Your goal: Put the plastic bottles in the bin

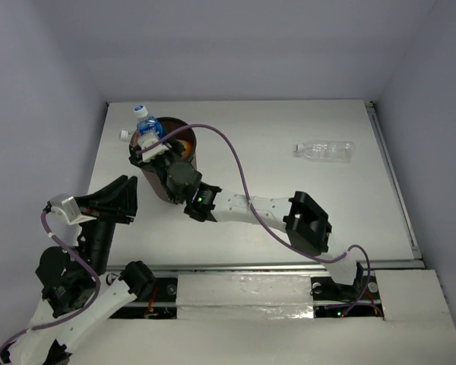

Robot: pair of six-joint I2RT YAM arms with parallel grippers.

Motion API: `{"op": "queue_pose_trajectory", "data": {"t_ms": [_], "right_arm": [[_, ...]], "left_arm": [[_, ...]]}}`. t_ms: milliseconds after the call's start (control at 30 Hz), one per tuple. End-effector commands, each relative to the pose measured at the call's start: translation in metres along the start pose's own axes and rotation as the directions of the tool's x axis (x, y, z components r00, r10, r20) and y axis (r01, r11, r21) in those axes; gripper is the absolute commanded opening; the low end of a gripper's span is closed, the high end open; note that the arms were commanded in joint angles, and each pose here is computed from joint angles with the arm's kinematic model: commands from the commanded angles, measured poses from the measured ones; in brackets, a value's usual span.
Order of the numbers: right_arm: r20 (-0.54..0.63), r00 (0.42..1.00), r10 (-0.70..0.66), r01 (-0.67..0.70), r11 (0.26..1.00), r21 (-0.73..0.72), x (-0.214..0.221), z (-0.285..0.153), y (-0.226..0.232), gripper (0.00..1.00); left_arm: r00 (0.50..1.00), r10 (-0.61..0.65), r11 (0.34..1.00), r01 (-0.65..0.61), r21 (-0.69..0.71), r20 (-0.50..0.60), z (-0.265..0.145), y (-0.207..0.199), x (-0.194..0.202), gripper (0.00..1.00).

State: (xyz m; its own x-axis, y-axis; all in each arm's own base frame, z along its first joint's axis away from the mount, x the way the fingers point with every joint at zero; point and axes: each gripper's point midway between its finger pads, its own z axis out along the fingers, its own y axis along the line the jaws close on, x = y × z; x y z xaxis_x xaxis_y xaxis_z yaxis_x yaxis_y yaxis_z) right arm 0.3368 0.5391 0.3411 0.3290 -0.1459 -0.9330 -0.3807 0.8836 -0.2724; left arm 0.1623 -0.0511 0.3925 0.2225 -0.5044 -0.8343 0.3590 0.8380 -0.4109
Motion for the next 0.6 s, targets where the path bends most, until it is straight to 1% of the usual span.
{"op": "queue_pose_trajectory", "data": {"t_ms": [0, 100, 233, 300, 567], "right_arm": [[-0.031, 0.999, -0.008, 0.008, 1.000, 0.021, 0.024, -0.008, 0.005, 0.74], [-0.003, 0.998, 0.066, -0.066, 0.998, 0.019, 0.009, -0.012, -0.003, 0.79], [0.032, 0.990, 0.139, -0.138, 0.990, -0.026, -0.010, -0.020, -0.009, 0.82], [0.038, 0.986, 0.164, -0.163, 0.985, -0.050, -0.016, -0.023, -0.009, 0.83], [0.028, 0.968, 0.248, -0.246, 0.968, -0.057, -0.020, -0.031, -0.014, 0.83]], "left_arm": [[0.998, -0.018, 1.000, 0.018, -0.004, 0.068, 0.000, -0.001, -0.025, 0.31], [0.996, -0.014, 1.000, 0.016, -0.022, 0.092, -0.001, 0.002, -0.035, 0.31], [0.994, -0.008, 0.999, 0.011, -0.030, 0.107, -0.002, 0.004, -0.041, 0.31], [0.994, -0.009, 1.000, 0.012, -0.029, 0.106, -0.001, 0.003, -0.040, 0.31], [0.995, -0.010, 0.999, 0.012, -0.029, 0.095, -0.002, 0.004, -0.038, 0.31]]}}
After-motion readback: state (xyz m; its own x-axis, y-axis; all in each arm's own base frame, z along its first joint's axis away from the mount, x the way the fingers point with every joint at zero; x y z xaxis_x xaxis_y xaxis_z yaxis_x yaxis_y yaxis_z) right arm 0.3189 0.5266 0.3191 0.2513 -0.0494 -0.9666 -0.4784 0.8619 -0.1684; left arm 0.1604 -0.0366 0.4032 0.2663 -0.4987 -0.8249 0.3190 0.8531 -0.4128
